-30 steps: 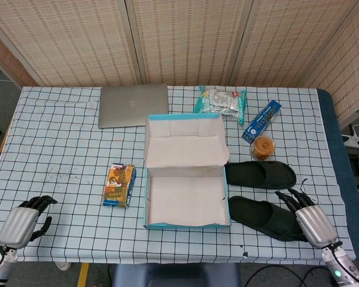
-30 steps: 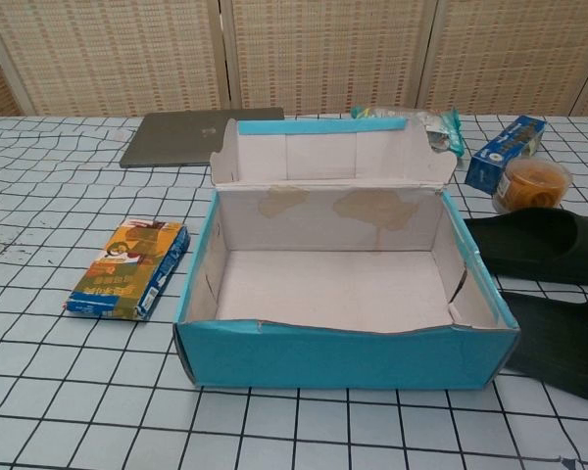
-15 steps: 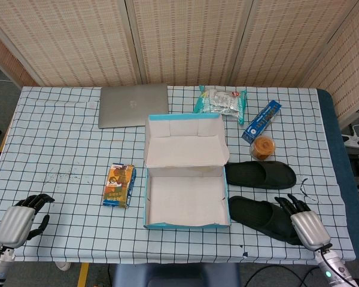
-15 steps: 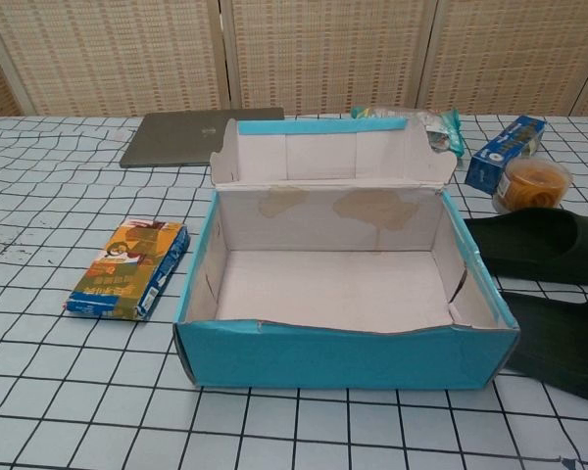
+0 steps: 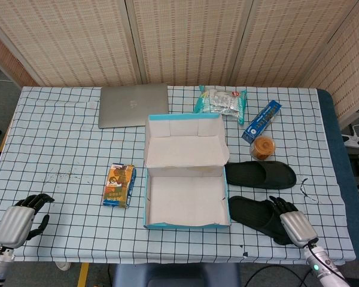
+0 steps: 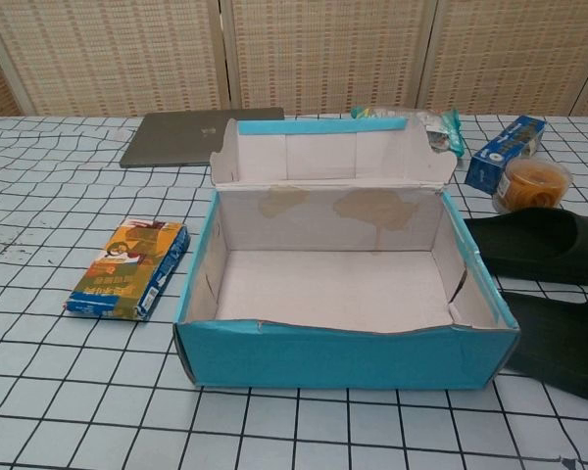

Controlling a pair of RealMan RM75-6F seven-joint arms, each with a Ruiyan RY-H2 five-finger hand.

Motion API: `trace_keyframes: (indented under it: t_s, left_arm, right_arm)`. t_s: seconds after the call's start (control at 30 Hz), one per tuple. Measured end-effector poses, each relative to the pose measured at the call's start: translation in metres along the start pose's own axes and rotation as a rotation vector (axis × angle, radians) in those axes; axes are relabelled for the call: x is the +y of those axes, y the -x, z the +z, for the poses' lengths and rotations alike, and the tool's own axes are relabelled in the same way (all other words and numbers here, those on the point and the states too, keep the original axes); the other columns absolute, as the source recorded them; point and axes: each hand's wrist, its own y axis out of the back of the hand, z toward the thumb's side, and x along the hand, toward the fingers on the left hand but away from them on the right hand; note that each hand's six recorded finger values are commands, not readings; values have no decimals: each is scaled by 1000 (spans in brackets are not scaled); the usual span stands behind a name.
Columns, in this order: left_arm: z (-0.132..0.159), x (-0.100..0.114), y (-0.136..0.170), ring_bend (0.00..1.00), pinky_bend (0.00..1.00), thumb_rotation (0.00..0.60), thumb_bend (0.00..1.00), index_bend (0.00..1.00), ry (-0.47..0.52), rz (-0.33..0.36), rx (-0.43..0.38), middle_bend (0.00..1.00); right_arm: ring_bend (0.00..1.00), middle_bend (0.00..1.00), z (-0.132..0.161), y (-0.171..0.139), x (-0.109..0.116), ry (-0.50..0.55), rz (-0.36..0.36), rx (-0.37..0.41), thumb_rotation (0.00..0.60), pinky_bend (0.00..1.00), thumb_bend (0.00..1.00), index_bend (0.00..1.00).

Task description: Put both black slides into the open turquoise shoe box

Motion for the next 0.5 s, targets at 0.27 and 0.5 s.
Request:
trace_keyframes:
  t_s: [0.27, 0.5]
  left_arm:
    - [0, -1, 0, 271, 429, 600, 472, 311, 3, -2, 2, 274]
    - [0, 0, 0, 271, 429, 600, 472, 311, 6, -2, 1, 273]
  right_arm:
    - [84, 169, -2, 14, -1, 11, -39, -24, 600, 169, 0, 87]
    - [486, 553, -4, 19, 6, 28, -131, -24, 600, 482, 0, 545]
